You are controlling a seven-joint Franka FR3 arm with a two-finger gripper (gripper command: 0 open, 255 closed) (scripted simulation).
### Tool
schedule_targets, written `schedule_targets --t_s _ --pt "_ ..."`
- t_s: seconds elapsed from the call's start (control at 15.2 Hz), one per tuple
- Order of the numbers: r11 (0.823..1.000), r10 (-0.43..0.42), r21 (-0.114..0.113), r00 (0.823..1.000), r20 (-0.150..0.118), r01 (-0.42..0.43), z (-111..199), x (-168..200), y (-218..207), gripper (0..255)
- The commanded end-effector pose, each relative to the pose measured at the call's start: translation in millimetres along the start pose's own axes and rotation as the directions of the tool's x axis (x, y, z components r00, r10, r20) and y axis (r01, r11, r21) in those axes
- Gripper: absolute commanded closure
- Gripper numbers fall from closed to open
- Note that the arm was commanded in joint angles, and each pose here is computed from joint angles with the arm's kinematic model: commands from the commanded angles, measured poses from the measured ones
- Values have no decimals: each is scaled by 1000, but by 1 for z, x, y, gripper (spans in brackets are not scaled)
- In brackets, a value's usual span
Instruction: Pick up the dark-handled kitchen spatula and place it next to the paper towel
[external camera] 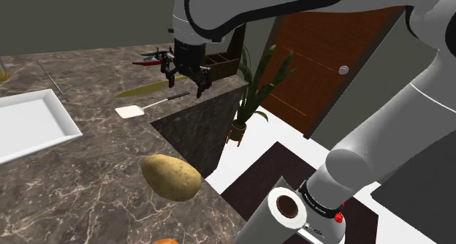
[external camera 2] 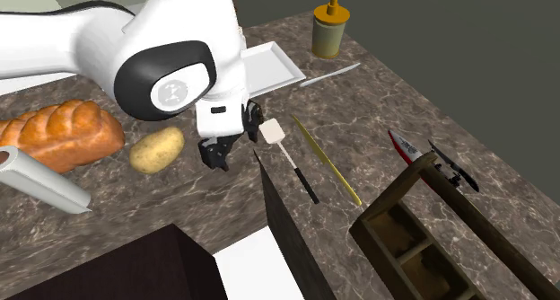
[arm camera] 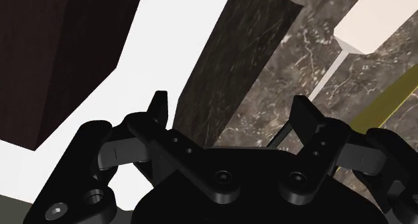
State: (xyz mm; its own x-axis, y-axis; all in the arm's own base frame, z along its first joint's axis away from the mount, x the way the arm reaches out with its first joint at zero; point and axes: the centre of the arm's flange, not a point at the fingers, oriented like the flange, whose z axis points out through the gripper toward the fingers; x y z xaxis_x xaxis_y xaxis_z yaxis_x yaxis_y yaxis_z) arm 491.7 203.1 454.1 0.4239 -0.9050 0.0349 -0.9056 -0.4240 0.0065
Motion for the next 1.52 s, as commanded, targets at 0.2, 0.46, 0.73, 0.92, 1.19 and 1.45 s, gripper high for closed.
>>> schedule_targets --t_s 0.2,0.46,0.73,0.92,1.19,1.45 --pt "981 193 -5 981 -13 -193 35 12 -58 0" --pt "942 336 -8 941 -25 -336 60 30 -101 0" --pt "907 421 -8 906 -32 -422 82 44 -126 0" --pt "907 421 -8 906 -32 -422 98 45 -126 0" --pt "907 421 -8 906 -32 -422 116 45 -125 0" --pt "907 421 -8 906 -32 -422 116 45 -125 0"
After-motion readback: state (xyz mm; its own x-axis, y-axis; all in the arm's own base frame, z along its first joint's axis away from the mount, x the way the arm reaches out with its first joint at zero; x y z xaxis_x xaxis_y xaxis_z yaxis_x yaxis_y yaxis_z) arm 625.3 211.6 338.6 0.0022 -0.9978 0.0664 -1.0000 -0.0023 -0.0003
